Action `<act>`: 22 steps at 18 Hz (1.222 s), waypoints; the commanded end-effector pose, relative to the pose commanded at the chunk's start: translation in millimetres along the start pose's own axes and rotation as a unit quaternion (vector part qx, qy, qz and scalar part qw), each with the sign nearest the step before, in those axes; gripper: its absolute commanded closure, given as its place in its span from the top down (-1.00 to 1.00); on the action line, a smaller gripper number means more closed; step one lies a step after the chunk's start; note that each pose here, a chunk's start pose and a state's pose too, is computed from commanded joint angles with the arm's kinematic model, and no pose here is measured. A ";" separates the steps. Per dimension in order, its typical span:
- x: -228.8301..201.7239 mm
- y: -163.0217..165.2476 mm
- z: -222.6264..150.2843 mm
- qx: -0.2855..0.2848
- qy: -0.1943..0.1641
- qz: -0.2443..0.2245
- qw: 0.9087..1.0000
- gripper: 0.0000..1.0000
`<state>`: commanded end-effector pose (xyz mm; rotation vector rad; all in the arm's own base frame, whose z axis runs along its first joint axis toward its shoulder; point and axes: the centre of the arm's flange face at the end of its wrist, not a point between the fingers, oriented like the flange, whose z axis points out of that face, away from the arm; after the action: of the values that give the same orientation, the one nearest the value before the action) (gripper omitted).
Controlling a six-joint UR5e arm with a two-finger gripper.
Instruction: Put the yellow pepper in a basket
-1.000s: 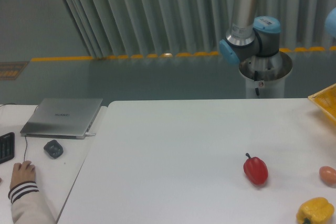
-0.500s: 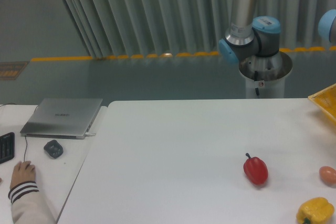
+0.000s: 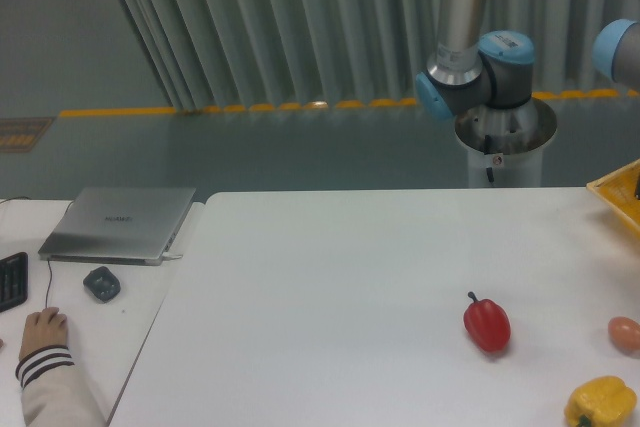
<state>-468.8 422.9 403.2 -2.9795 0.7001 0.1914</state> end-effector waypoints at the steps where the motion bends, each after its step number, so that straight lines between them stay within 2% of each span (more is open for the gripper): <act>1: -2.6 -8.6 1.9 0.001 -0.001 -0.009 1.000 1.00; 7: -8.8 -49.4 23.1 0.008 -0.018 -0.036 0.999 1.00; 10: -11.4 -73.0 36.9 0.017 -0.030 -0.086 0.996 1.00; 13: -9.9 -88.8 45.6 0.028 -0.023 -0.135 0.990 1.00; 16: -10.3 -95.4 55.3 0.035 -0.013 -0.194 0.980 1.00; 22: -26.7 -111.9 75.1 0.057 -0.021 -0.245 0.968 1.00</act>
<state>-450.2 542.2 337.5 -2.9123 -0.0435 0.1706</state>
